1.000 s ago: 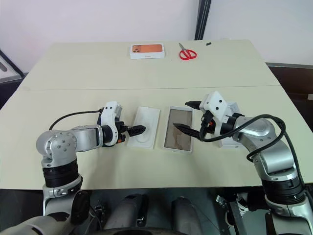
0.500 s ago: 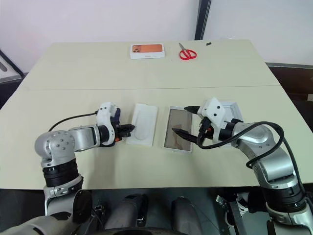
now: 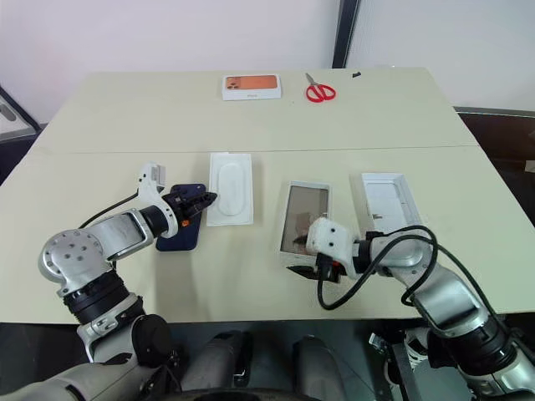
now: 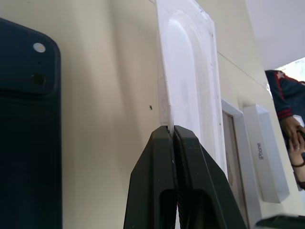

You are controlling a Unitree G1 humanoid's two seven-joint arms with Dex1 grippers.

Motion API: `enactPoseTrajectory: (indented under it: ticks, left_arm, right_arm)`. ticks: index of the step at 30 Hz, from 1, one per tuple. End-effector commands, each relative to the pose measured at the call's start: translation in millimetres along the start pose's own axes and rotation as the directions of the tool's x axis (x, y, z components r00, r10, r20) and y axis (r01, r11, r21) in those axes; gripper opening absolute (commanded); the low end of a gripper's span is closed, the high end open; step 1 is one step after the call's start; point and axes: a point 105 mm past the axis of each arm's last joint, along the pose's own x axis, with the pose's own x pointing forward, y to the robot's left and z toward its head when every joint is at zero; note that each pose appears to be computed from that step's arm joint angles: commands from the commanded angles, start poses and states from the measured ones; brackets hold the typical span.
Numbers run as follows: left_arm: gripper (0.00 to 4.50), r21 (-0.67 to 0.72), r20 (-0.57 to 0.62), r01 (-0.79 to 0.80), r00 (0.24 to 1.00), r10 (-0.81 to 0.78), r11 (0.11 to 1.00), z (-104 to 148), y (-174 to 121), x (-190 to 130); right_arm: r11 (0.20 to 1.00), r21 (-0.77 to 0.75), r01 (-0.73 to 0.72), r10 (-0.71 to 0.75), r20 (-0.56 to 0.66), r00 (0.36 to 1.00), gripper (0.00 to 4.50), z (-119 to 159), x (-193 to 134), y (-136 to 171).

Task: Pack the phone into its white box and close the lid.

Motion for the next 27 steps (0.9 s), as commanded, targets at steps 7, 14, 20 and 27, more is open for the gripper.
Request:
enactPoseTrajectory:
  ticks: [7, 14, 20, 27]
  left_arm:
    - [0.0, 0.035, 0.012, 0.045, 0.999, -0.045, 0.998, 2.6, -9.7, -6.9]
    - [0.0, 0.066, -0.028, 0.111, 0.994, -0.109, 0.992, -4.8, -23.3, -6.2]
    - [0.0, 0.042, -0.051, 0.093, 0.995, -0.09, 0.995, -12.4, -23.2, -1.4]
    - [0.0, 0.02, -0.087, 0.09, 0.992, -0.088, 0.996, -27.8, -31.5, 6.9]
  right_arm:
    - [0.994, -0.11, -0.027, 0.032, 0.044, 0.999, 0.07, 17.2, 11.4, 4.8]
    - [0.983, -0.184, 0.0, 0.011, 0.063, 0.998, 0.07, 32.4, 41.3, -7.5]
    - [0.979, -0.202, 0.004, 0.015, 0.094, 0.995, 0.32, 40.7, 58.3, -11.1]
    - [0.99, -0.131, 0.055, -0.029, 0.191, 0.981, 2.88, 57.9, 26.7, -25.7]
